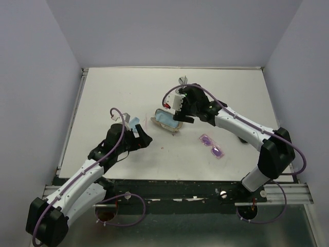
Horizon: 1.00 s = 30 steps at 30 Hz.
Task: Organize the sunglasses
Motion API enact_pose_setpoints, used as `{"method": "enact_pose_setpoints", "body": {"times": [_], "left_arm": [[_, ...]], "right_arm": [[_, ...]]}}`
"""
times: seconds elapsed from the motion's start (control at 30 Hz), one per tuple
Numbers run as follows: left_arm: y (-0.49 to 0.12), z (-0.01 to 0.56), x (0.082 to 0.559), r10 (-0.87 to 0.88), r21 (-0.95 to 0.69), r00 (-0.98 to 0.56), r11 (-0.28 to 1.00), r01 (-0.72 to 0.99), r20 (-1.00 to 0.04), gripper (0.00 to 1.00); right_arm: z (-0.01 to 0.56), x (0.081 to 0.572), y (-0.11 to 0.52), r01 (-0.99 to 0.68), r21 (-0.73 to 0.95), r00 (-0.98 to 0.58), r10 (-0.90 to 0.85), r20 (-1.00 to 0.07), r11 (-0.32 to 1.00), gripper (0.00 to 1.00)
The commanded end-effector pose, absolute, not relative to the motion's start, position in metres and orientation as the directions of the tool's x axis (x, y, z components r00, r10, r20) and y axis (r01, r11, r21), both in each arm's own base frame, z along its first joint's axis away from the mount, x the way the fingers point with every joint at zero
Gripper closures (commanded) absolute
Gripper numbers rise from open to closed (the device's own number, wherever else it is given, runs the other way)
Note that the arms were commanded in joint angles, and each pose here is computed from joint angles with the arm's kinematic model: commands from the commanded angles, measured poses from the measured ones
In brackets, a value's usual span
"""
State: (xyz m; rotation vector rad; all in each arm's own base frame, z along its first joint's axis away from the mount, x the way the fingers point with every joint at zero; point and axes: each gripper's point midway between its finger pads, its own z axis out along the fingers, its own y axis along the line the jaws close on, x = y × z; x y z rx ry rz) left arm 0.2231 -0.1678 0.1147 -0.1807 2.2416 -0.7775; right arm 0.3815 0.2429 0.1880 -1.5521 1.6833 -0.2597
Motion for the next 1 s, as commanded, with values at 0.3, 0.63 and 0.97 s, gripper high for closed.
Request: {"method": "enact_pose_setpoints", "body": {"times": [0.3, 0.63, 0.97], "left_arm": [[-0.144, 0.114, 0.248, -0.458, -0.553, -0.592, 0.833, -0.025, -0.663, 0.01], [-0.162, 0.116, 0.263, -0.436, -0.560, -0.611, 0.828, 0.015, -0.661, 0.01], [-0.171, 0.107, 0.272, -0.413, -0.536, -0.653, 0.844, -0.013, -0.635, 0.01]], "right_arm": [[0.115, 0.328, 0.184, -0.876, -0.273, -0.187, -0.801, -0.568, 0.398, 0.04], [0.085, 0.294, 0.142, -0.859, -0.126, -0.321, -0.714, -0.622, 0.496, 0.14], [0.059, 0.251, 0.121, -0.881, -0.081, -0.329, -0.726, -0.603, 0.466, 0.26]]}}
